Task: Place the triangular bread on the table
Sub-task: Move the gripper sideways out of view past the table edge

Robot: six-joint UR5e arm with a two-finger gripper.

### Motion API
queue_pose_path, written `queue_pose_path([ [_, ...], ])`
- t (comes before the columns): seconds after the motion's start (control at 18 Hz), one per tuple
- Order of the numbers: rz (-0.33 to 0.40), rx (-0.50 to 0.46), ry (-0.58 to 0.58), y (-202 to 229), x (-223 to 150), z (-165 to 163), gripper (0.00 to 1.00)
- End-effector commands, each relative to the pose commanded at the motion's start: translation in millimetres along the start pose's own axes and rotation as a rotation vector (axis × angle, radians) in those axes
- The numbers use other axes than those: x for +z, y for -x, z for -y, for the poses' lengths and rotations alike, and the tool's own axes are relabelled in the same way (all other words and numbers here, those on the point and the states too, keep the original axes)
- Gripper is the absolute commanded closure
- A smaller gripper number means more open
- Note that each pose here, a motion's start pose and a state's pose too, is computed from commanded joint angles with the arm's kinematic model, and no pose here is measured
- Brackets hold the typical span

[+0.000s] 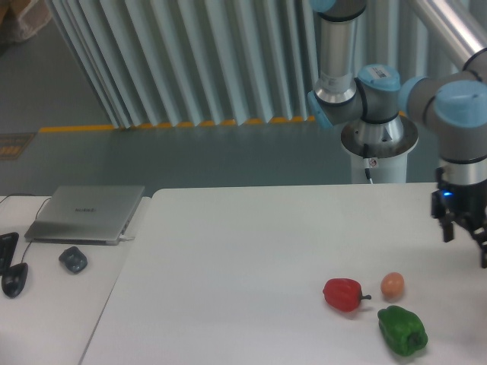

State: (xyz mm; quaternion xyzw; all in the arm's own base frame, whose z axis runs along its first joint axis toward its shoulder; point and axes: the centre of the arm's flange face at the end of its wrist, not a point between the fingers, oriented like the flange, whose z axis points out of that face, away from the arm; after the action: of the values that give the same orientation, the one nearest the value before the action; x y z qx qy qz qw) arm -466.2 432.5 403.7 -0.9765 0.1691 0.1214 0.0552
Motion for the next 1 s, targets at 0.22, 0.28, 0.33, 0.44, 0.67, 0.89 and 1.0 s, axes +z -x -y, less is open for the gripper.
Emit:
queue_pose_path([
  [0.22,-0.017,-0.085,0.018,23,17,-51,0.0],
  [0.28,-0.023,-0.106,0.022,28,23,-63,0.0],
  [0.33,-0.029,-0.117,0.022,31,27,-68,0.0],
  [0.44,-0.041,-0.16,0.008,36,35,-81,0.0],
  [0.67,-0.055,-0.204,-0.051,45,40,-105,0.0],
  [0.89,-0.062,-0.23,-0.045,58,55,-130,0.0],
  [1.0,-0.059,-0.231,-0.044,65,58,-137,0.0],
])
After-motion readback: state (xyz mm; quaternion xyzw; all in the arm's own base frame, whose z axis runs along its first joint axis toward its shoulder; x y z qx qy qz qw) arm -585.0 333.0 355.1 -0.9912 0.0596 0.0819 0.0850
